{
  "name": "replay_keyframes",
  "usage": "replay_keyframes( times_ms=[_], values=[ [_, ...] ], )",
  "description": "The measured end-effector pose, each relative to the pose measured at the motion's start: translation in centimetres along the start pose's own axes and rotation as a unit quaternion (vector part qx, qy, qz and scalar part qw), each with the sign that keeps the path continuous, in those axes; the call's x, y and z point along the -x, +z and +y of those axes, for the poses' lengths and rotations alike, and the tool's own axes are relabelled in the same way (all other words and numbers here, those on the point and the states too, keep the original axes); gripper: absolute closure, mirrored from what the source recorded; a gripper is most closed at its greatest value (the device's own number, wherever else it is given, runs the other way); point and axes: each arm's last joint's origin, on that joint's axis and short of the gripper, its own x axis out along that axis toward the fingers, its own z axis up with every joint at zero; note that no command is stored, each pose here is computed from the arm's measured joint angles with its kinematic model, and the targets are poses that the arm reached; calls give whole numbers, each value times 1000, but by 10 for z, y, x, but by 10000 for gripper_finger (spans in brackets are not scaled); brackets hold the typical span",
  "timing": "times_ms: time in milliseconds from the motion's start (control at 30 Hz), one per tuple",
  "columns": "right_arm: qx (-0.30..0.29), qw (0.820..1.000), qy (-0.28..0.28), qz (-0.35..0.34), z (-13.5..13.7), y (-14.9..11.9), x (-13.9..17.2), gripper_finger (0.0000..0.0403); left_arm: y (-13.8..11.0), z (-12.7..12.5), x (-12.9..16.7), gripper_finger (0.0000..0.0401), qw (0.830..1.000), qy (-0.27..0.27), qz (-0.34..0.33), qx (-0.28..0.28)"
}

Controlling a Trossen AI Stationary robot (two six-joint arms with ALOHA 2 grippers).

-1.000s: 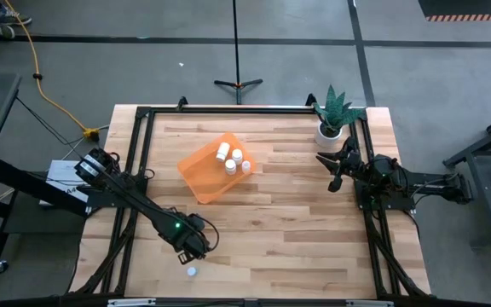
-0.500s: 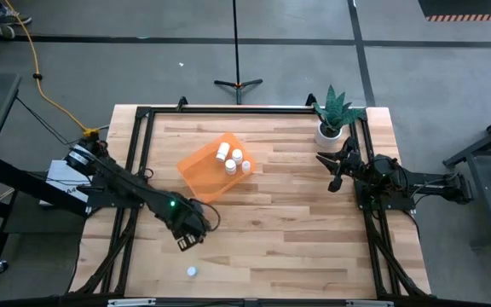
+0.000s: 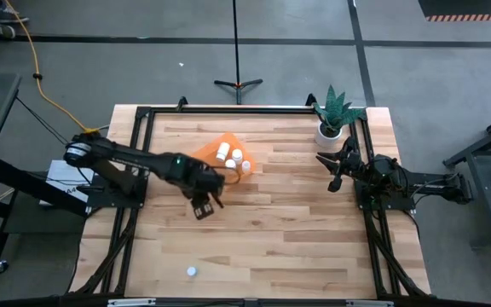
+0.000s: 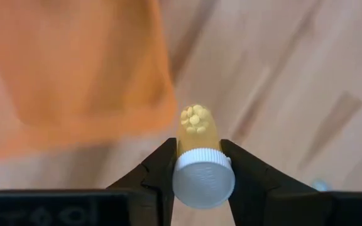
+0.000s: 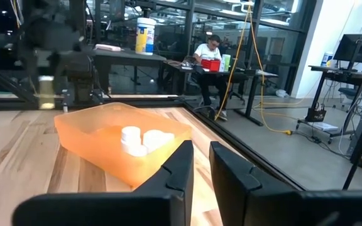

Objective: Pick and place pill bottles into a basket
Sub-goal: Put the yellow pill bottle into the orange bin

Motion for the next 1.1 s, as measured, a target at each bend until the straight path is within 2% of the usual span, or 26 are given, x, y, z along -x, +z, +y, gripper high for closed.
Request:
replay_keyframes(
  times_ms=[267,433,600,833,1100],
  values=[
    [3,1000,0,1,0,0,0,358,22,31,1,252,997,62,-42,-14],
    [3,1000,0,1,0,0,0,357,30,48,-11,249,996,81,-22,-14],
    [3,1000,0,1,0,0,0,356,38,64,-27,261,995,93,-1,-39],
    [6,1000,0,1,0,0,0,361,50,91,-42,243,997,67,-5,-27],
    [15,1000,0,1,0,0,0,356,44,117,-59,261,998,56,25,7]
  ],
)
